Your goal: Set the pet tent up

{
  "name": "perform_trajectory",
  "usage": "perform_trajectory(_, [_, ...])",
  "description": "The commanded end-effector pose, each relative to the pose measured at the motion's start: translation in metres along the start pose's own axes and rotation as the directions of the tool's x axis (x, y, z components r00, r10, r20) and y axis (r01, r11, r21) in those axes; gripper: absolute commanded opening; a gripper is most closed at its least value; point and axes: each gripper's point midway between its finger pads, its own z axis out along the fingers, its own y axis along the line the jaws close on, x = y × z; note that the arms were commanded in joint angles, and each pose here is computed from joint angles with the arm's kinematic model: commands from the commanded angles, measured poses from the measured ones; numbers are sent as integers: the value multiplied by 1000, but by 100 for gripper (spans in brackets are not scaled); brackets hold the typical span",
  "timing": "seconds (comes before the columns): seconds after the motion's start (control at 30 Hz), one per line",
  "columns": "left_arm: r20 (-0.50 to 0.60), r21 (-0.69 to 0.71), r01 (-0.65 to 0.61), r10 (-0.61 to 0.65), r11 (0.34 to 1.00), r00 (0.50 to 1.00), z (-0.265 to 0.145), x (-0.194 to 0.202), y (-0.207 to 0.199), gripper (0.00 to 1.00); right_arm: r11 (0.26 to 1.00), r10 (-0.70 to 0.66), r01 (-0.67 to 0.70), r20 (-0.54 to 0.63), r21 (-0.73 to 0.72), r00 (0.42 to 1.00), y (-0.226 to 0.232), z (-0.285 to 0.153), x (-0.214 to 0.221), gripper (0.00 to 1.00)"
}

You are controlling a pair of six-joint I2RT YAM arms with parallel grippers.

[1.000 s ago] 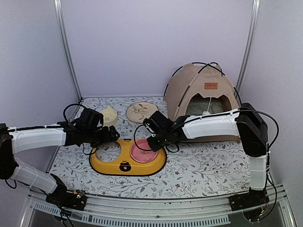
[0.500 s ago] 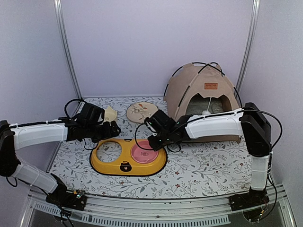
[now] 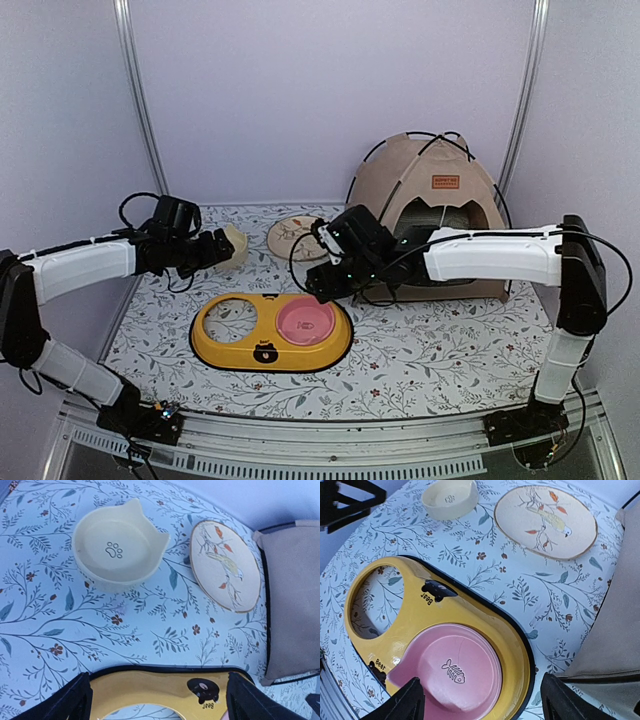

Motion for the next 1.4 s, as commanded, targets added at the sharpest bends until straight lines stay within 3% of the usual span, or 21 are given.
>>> perform_trajectory(0.0, [27, -85, 30, -28, 996, 999, 12, -26, 26, 93, 998, 22, -13, 137, -60, 990, 5, -43, -33, 86])
perform_trajectory(0.2, [42, -177, 102, -96, 979, 994, 39, -50, 53, 90, 997, 48, -32, 268, -63, 962, -6, -88, -47, 100])
perform_trajectory(0.6, [-3, -355, 81, -87, 931, 996, 116, -70, 93, 84, 995, 103, -97, 538, -40, 837, -43, -203, -81, 99])
perform_trajectory(0.97, [-88, -424, 77, -125, 903, 988, 164, -49, 124, 49, 983, 150, -183, 703, -29, 695, -75, -273, -83, 99])
perform_trajectory(1.13, [-80, -435, 84, -131, 896, 988, 165, -52, 132, 35, 982, 153, -184, 709, -33, 689, -76, -276, -80, 99])
perform_trajectory(1.37, [-76, -424, 69, -111, 903, 991, 162, -60, 128, 24, 982, 154, -187, 697, -29, 701, -76, -269, -78, 99])
